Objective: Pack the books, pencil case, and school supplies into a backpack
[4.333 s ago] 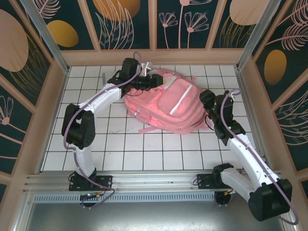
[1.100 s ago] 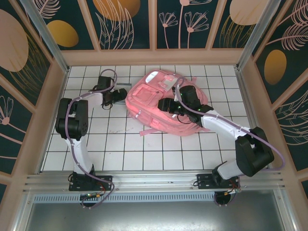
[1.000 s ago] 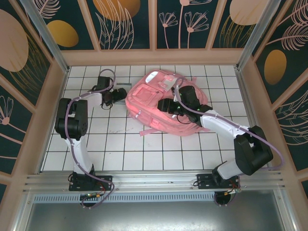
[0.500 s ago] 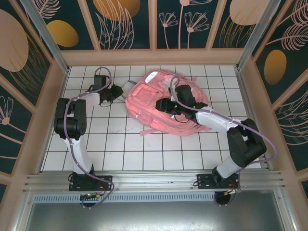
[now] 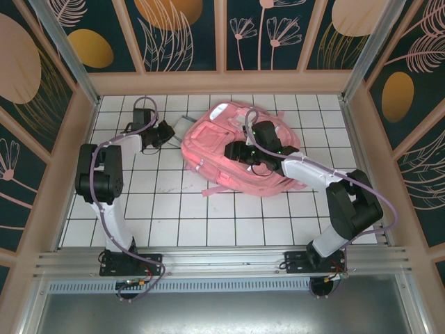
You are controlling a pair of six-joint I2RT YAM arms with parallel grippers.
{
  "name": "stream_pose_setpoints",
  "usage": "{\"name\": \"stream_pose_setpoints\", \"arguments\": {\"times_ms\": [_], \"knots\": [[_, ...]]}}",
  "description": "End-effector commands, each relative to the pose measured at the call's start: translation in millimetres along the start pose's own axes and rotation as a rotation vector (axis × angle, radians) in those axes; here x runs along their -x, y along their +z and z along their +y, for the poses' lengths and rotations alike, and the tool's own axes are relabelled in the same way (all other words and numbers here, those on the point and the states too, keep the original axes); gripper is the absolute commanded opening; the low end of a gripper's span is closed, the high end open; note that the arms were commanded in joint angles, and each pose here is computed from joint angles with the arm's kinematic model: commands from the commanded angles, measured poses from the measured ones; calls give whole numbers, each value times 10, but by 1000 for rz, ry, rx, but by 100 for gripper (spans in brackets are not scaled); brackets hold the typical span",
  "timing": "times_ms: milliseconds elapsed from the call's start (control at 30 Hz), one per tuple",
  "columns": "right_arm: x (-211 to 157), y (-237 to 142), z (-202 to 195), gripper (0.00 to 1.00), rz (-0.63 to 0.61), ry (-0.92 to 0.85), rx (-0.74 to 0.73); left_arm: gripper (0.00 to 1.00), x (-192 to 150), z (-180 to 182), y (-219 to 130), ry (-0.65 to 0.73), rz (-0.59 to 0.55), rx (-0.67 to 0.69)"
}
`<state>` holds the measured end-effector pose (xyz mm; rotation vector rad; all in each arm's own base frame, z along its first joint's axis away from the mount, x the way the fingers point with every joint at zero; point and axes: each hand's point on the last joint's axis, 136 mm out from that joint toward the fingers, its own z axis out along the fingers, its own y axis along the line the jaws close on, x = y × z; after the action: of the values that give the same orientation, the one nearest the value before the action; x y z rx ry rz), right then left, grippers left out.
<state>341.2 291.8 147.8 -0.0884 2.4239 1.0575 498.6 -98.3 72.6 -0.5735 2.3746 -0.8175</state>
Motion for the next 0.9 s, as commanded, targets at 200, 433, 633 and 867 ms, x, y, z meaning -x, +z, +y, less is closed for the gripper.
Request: {"name": "stream_pose_setpoints", "arguments": {"times_ms": [200, 433, 633, 867], "knots": [[244, -104, 353, 55, -61, -80, 9, 0, 109, 5, -943, -15, -131, 75], [163, 20, 844, 56, -13, -186, 69, 0, -449, 123, -1304, -61, -113, 22], [122, 42, 1086, 58, -21, -291, 140, 0, -651, -34, -1748, 65, -143, -25], [81, -16, 1229, 58, 7, -435, 221, 0, -853, -404, -2249, 214, -185, -167]]}}
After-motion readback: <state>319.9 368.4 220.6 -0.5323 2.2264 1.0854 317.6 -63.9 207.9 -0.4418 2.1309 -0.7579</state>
